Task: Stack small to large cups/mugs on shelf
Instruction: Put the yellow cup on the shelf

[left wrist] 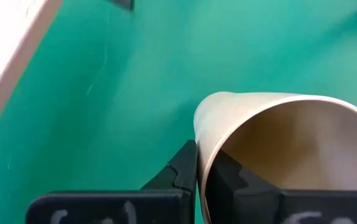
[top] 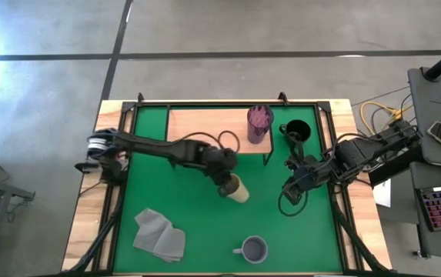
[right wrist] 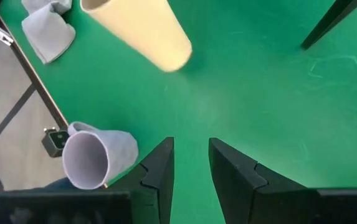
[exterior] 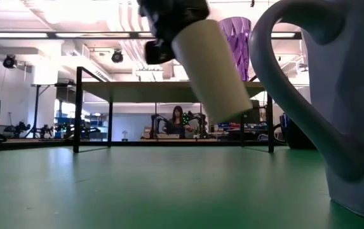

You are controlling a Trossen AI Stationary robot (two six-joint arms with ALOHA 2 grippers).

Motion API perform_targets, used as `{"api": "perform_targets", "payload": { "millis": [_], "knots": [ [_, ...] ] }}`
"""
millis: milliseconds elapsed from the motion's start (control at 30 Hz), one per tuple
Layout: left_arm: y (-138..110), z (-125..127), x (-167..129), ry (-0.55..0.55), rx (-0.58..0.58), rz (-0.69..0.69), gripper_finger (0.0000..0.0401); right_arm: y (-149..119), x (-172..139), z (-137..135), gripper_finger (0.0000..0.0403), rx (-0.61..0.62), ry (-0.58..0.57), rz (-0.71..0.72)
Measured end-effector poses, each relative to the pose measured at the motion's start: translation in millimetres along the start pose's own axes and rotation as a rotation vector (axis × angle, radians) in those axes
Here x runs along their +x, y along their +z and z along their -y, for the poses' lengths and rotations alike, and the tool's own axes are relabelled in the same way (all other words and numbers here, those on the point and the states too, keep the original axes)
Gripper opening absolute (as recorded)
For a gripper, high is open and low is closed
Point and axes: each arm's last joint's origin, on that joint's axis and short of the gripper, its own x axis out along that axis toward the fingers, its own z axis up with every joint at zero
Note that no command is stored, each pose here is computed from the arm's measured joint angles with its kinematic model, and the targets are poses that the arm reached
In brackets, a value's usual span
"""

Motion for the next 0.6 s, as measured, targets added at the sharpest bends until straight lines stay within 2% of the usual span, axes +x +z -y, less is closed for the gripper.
{"api": "perform_targets", "payload": {
  "millis": [133, 267, 433, 600],
  "knots": [
    [10.6, 4.3, 10.8, 0.000, 0.021, -0.020, 0.0000, 0.6, -0.1, 0.2, 0.0093, 0.000, -0.008, 0.019],
    [11.7, 5.4, 20.5, -0.006, 0.027, -0.073, 0.0000, 1.1, 0.0, 0.5, 0.0093, -0.002, -0.016, 0.037],
    [13.3, 6.3, 23.0, -0.019, 0.029, -0.063, 0.0001, 1.1, 0.2, 0.8, 0.0093, -0.020, -0.021, 0.041],
    [14.7, 7.1, 23.7, -0.029, 0.029, -0.044, 0.0025, 1.1, 0.4, 1.4, 0.0093, -0.028, -0.026, 0.042]
  ]
}}
